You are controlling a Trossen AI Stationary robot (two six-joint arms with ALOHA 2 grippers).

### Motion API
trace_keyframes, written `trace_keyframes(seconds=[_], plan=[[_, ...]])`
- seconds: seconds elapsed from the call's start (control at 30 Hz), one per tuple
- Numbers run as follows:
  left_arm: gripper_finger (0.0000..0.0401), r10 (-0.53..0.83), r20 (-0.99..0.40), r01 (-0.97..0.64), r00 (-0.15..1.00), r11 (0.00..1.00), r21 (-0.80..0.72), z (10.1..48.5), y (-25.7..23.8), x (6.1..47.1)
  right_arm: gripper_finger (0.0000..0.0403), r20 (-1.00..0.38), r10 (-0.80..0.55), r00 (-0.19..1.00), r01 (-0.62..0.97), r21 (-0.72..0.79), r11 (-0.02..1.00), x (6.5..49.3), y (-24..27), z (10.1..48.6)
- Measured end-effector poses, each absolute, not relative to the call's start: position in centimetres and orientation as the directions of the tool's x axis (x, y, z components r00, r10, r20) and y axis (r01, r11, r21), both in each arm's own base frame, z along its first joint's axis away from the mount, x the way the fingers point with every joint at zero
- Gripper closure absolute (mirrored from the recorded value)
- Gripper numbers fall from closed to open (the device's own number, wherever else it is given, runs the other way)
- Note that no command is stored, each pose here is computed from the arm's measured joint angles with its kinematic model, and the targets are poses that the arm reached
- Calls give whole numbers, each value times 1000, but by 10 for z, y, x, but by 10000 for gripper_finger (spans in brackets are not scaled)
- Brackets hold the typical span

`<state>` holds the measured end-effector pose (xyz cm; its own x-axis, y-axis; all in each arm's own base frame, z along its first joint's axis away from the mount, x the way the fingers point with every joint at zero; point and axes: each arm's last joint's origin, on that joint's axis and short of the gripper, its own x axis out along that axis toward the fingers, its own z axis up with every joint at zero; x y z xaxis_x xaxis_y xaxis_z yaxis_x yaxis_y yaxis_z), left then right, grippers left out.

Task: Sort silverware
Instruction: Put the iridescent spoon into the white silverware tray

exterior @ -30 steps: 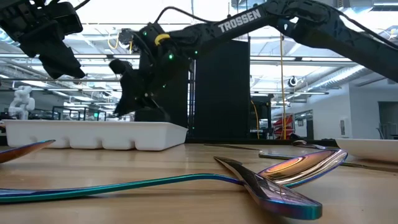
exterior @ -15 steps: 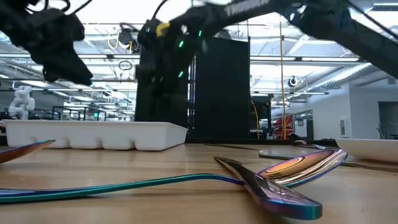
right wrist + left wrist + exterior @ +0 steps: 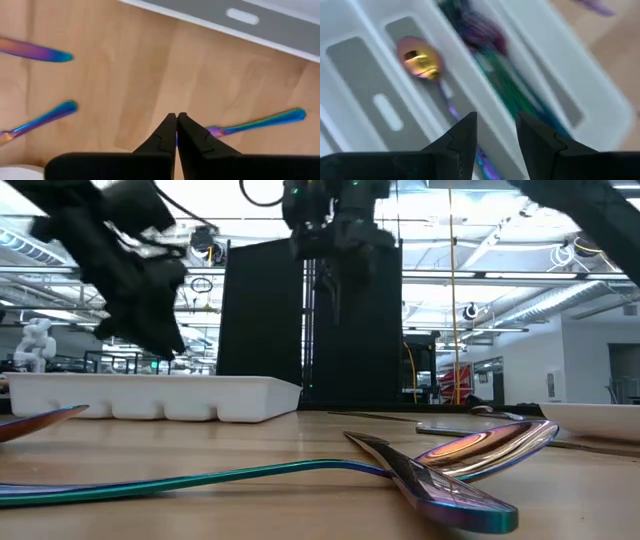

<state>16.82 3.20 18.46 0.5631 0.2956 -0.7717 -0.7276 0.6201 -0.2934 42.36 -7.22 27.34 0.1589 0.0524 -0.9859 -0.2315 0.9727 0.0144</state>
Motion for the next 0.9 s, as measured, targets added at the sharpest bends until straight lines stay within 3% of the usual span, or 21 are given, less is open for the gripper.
trace_keyframes(seconds=[0.23, 0.57, 0.9], plan=[[265, 242, -885, -790, 398, 581, -197, 167, 54, 191, 403, -966, 32, 256, -196, -19, 980, 383, -51, 270], [265, 217, -941, -826, 260, 555, -100, 150, 70, 214, 403, -731, -45, 681, -91, -145, 985, 309, -40, 266], [265, 212, -966, -840, 151, 543, -12, 135, 77, 228, 403, -643, -50, 764, -74, -164, 984, 273, -32, 272]])
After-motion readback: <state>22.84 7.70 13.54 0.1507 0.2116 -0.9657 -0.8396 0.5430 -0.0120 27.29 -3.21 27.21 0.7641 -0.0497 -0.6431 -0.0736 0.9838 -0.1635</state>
